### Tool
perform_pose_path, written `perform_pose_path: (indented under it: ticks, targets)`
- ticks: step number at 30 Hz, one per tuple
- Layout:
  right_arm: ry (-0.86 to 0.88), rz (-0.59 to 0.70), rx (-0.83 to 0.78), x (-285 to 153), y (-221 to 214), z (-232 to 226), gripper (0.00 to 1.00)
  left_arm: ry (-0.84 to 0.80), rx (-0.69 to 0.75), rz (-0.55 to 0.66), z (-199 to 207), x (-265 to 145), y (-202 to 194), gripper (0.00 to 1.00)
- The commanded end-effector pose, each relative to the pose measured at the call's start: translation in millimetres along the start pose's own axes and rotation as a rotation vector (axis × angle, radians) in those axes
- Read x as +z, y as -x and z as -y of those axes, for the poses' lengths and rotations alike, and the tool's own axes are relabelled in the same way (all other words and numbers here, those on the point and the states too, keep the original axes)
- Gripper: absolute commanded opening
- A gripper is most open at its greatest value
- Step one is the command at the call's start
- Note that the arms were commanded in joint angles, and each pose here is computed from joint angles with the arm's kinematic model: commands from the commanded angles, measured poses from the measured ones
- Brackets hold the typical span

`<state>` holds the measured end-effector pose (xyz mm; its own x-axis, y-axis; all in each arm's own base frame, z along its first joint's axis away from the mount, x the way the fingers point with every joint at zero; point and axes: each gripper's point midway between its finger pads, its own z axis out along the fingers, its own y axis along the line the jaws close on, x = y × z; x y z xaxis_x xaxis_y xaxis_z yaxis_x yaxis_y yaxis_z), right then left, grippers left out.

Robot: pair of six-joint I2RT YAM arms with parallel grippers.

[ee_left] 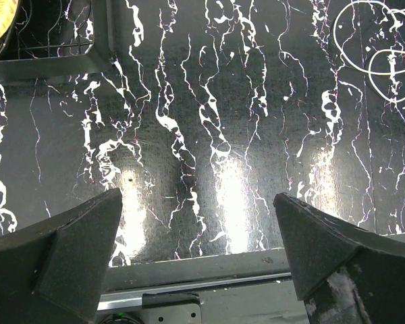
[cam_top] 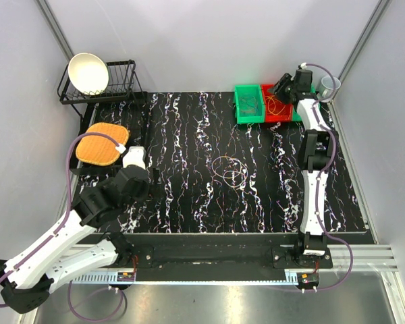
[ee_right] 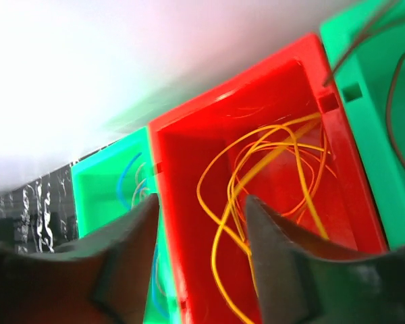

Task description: Untangle the cables

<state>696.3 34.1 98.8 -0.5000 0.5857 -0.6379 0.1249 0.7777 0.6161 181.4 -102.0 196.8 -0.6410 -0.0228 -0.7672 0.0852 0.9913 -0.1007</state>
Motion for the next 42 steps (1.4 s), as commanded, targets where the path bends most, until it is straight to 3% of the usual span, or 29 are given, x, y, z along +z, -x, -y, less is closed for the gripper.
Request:
perform_pose_path:
  ticks: [1, 5, 10, 12, 13, 19, 20, 27, 34, 42]
  targets:
    - [0.030, 0.130, -0.101, -60, 72, -57, 0.66, -0.006, -0.028, 0.055, 2, 0, 12, 0.99]
    - [-0.023, 0.115, -0.097, -96, 79, -68, 0.72, -0.006, -0.025, 0.049, 3, 1, 12, 0.99]
    - [-0.030, 0.069, -0.129, -139, 55, -92, 0.73, -0.018, -0.018, 0.030, 7, 2, 10, 0.99]
    - [-0.074, 0.032, -0.153, -149, 35, -81, 0.73, -0.031, -0.016, 0.027, 11, 3, 11, 0.99]
    - [-0.039, 0.051, -0.178, -167, 32, -106, 0.73, -0.036, -0.013, 0.018, 14, 6, 9, 0.99]
    - [-0.016, -0.040, -0.193, -224, -29, -109, 0.74, -0.093, 0.000, -0.047, 47, 27, -5, 0.99]
    - [-0.028, -0.097, -0.196, -227, -58, -100, 0.74, -0.113, -0.002, -0.042, 56, 28, -4, 0.98]
    - [0.057, -0.222, -0.248, -283, -151, -119, 0.75, -0.170, 0.036, -0.067, 103, 53, -3, 0.97]
    - [0.130, -0.372, -0.183, -307, -232, -105, 0.74, -0.182, 0.035, -0.077, 120, 66, -2, 0.97]
    - [0.138, -0.464, -0.155, -288, -267, -88, 0.70, -0.194, 0.019, -0.074, 125, 68, -1, 0.97]
